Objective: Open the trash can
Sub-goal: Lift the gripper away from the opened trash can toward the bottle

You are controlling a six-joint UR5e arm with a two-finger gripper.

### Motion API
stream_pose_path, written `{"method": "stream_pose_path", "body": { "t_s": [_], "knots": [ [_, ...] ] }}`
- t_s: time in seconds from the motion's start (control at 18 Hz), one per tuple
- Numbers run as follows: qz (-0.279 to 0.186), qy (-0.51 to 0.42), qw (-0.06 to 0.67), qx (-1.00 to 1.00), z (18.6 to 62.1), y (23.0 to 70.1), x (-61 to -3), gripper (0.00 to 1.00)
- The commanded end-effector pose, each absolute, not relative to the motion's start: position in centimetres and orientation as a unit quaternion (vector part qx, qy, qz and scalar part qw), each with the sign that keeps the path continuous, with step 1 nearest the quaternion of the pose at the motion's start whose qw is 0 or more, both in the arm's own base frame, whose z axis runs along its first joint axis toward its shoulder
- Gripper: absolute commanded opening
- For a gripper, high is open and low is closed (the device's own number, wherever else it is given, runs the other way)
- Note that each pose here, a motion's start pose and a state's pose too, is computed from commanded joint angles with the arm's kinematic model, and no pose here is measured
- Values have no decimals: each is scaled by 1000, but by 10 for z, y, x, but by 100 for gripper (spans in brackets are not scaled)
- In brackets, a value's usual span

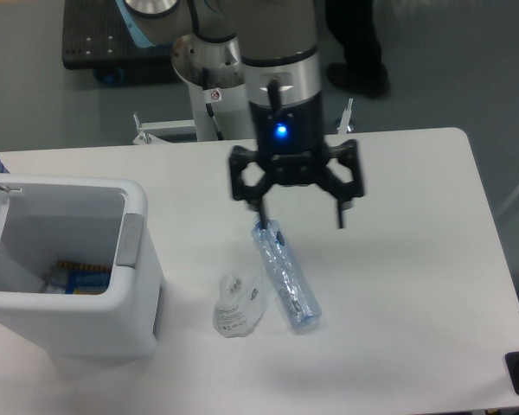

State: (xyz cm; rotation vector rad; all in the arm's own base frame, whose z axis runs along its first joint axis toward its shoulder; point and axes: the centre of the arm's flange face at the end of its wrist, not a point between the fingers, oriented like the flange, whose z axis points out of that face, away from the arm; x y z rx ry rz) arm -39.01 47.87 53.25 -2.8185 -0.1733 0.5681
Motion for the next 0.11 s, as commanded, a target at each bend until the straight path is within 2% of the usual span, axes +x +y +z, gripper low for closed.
{"method": "stream_pose_path", "body": {
  "t_s": [0.11],
  "knots": [
    [194,-61,128,-971,529,477,-394,100]
  ]
}}
